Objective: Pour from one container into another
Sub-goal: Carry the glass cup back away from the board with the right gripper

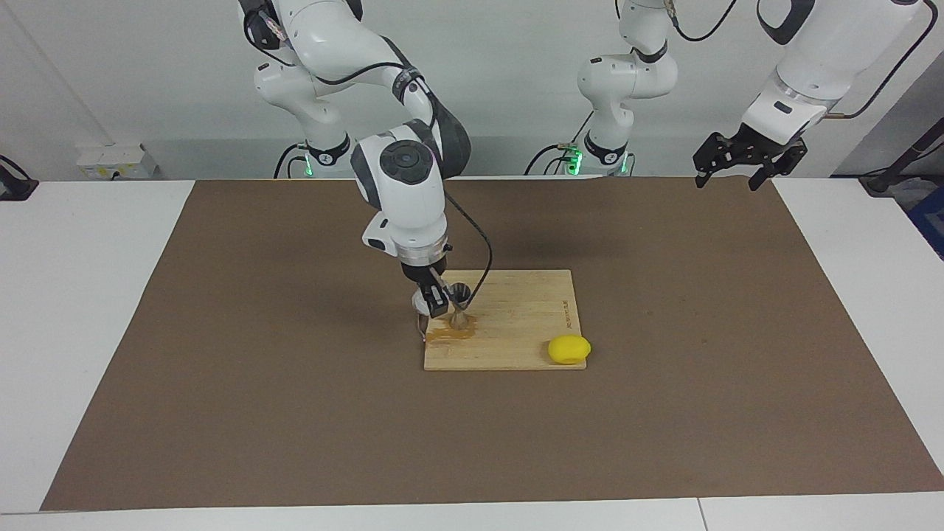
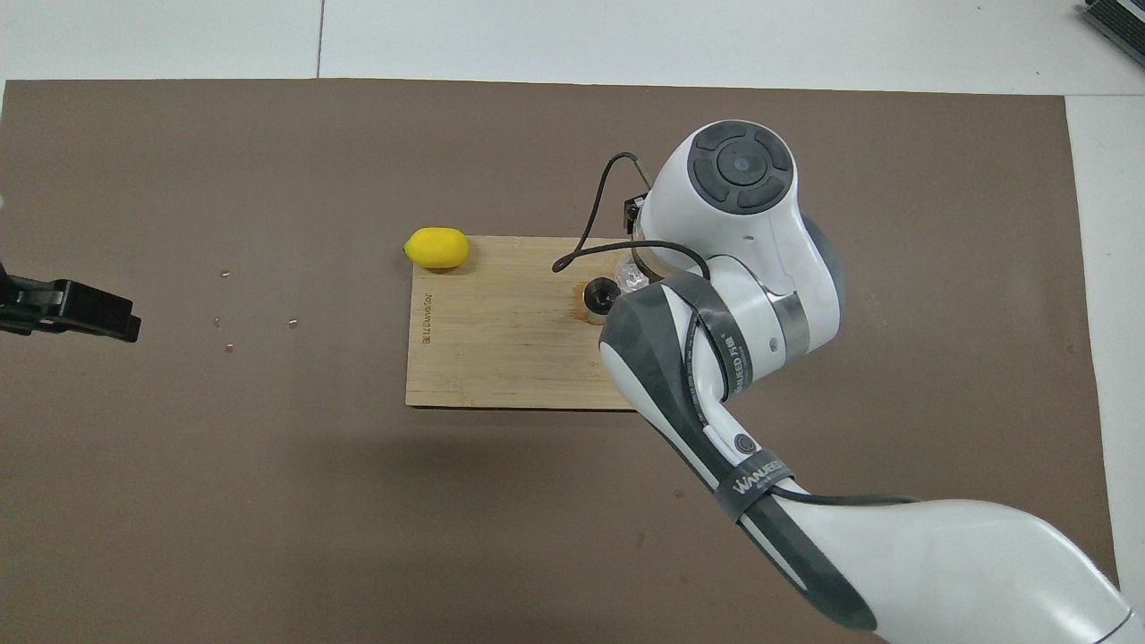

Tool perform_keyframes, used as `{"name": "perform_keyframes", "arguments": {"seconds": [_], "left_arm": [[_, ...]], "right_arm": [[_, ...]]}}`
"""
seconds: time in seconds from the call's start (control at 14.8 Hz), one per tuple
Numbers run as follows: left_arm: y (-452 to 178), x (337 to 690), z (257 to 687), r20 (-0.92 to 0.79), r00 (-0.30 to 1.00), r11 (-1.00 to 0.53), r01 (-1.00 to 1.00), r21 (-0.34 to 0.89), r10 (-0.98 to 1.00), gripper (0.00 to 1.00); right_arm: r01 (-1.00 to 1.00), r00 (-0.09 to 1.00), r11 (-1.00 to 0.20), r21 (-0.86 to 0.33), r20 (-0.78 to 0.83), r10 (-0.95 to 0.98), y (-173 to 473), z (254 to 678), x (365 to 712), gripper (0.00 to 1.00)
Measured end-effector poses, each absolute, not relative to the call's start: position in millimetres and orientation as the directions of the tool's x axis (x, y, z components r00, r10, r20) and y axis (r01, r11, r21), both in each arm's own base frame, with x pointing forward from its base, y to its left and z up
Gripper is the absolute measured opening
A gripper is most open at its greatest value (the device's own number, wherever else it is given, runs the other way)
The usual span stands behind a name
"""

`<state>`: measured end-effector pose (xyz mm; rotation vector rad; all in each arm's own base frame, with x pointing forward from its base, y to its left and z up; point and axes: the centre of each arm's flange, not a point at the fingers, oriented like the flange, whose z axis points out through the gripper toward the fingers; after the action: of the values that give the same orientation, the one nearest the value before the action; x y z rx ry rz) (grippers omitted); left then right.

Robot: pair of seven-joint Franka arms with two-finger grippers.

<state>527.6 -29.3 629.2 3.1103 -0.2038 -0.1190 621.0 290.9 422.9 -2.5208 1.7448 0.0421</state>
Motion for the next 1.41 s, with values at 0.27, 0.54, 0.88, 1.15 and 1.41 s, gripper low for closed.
{"name": "perform_keyframes", "arguments": {"seconds": [0.27,0.54,0.88,1.15,1.41], "left_arm": [[-29,528,629,-0.075,0.989,-0.991,-0.129,0.027,-0.131,1.00],[-29,528,629,-0.075,0.989,-0.991,-0.129,0.027,-0.131,1.00],[-29,528,629,-0.075,0.989,-0.991,-0.129,0.027,-0.131,1.00],[-29,528,629,-0.075,0.989,-0.991,-0.129,0.027,-0.131,1.00],[-29,528,629,-0.075,0.989,-0.991,-0.129,0.027,-0.131,1.00]], "right_arm": [[-0.954,0.300,-0.297,-0.043,-0.202,-0.932,252,422,638,0.50],[-0.977,0.204,-0.213,-0.011,-0.343,-0.917,179,399,653,0.50],[-0.993,0.089,-0.113,0.025,-0.452,-0.888,71,349,645,0.50],[-0.991,0.094,-0.127,0.036,-0.485,-0.870,21,318,630,0.50],[-0.988,0.124,-0.152,0.009,-0.536,-0.835,-30,289,613,0.50]]}}
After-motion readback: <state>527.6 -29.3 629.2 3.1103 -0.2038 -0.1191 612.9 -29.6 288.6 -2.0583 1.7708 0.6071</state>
